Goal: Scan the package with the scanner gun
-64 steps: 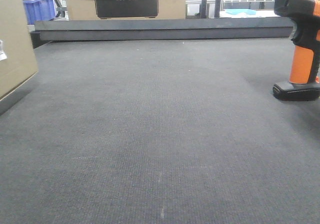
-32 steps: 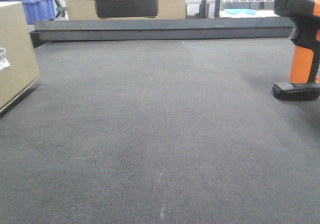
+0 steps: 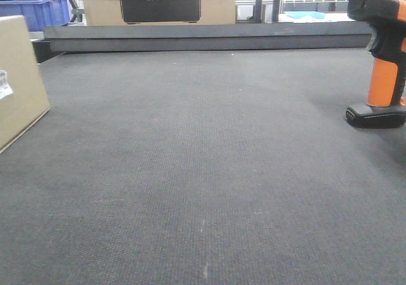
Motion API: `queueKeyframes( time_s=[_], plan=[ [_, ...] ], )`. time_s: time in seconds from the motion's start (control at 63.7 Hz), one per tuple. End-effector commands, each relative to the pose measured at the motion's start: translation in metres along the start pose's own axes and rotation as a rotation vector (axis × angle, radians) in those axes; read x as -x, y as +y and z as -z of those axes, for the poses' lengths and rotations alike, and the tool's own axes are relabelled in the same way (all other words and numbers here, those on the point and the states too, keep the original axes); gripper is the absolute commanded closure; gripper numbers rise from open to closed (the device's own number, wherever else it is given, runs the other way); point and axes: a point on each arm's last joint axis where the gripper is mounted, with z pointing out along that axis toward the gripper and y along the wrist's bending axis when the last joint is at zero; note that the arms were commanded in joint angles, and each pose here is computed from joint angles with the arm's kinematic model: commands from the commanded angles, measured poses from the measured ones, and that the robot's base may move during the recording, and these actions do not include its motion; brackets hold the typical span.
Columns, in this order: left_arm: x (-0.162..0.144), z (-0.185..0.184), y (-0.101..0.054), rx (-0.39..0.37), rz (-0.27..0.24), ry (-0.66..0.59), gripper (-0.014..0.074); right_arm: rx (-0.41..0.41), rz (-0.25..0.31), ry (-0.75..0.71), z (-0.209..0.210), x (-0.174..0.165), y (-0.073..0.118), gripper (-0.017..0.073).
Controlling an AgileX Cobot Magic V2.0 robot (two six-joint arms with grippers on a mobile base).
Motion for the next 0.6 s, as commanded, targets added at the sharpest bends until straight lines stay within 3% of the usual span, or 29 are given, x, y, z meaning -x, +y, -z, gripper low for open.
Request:
queueKeyframes(
  time_s=[0.0,0.188,0.455,0.581],
  plan=[
    [0.0,0.004,0.001,0.0,0.011,-0.009,0.0073,0.009,0.011,-0.022,0.005,0.002,0.001,0.0727],
    [0.001,0.013,0.003,0.015,0.01,-0.019,0.0076,0.019,0.026,-0.019,0.011,0.004,0.002,0.0727],
    [-0.006,0.081,0.011,-0.002,0.033,-0.201,0.008,0.026,0.043,-0.003,0.014,0.003,0.002,0.0727],
    [-0.025,0.109,0.015,-0.008,0.04,-0.285,0.0214,0.027,0.047,0.036,0.017,0.001,0.002,0.0727]
  ],
)
